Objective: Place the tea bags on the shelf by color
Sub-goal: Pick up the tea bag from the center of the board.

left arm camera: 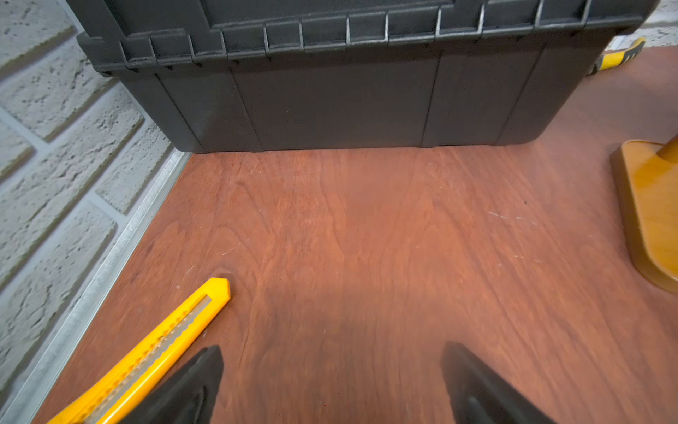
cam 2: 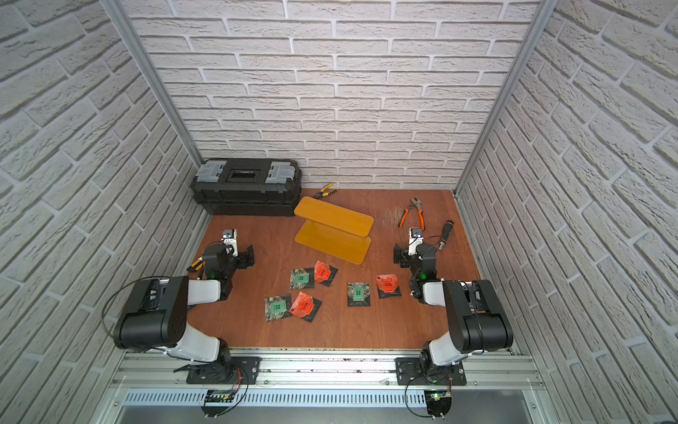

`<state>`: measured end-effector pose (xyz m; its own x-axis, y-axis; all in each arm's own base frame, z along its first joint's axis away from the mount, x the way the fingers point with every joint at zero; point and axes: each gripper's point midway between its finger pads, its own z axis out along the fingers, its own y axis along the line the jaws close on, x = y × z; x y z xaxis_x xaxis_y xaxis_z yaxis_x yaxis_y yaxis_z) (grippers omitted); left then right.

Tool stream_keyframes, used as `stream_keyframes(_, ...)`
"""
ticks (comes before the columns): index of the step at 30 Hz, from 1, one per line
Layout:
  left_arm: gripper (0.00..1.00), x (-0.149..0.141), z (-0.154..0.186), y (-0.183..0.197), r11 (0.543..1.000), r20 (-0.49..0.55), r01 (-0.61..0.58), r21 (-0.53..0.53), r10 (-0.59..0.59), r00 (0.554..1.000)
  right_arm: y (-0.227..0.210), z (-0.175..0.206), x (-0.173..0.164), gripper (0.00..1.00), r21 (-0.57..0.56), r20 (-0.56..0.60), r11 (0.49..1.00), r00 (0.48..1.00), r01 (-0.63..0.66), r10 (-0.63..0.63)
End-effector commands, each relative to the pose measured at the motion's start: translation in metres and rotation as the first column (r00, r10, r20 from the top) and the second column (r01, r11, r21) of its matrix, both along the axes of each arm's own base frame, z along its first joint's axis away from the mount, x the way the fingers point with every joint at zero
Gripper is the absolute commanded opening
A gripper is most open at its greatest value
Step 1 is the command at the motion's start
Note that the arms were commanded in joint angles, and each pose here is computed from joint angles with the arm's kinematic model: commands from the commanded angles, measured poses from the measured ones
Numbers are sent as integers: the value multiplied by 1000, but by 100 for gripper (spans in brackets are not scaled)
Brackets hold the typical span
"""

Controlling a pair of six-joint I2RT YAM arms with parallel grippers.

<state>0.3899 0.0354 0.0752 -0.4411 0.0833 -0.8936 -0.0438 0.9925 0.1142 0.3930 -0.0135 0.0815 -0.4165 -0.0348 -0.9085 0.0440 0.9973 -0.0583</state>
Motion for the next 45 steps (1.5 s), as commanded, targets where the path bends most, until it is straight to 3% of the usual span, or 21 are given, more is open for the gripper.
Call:
stream_keyframes(1, 98, 9, 15, 1, 1000, 56, 5, 3, -5, 998, 1, 12, 4, 99, -5, 48, 1000, 999, -8, 8)
stream_keyframes(11, 99, 8, 24, 2, 1000, 39, -16, 17, 15, 999, 9, 25, 7, 99, -1, 4, 999, 999, -54, 54)
stream_keyframes(15, 99, 3, 44, 16, 990, -48, -138, -12, 137, 989, 4, 34, 4, 99, 39, -101, 999, 995, -2, 6)
stream_keyframes(23, 98, -28, 74, 6, 954, 14, -174, -245, 183, 983, 4, 69, -25, 99, 158, -168, 984, 984, 82, -55)
stream_keyframes(27, 99, -52, 76, 14, 896, -50, -274, -350, 275, 960, 12, 76, -44, 99, 257, -218, 960, 974, 112, -55)
stream_keyframes(29, 99, -63, 75, 11, 878, -92, -292, -380, 278, 956, 27, 78, -53, 99, 318, -221, 947, 975, 50, 22)
stream_keyframes(33, 99, -74, 76, -27, 872, -91, -124, -473, 91, 992, 61, 84, -68, 99, 452, -179, 888, 967, -86, 184)
stream_keyframes(37, 99, -86, 72, -56, 838, -106, -48, -543, -12, 994, 82, 88, -81, 99, 542, -179, 828, 944, -141, 278)
stream_keyframes(45, 99, -105, 59, -118, 854, -194, 59, -518, -184, 963, 127, 89, -107, 99, 567, -207, 785, 879, -251, 430)
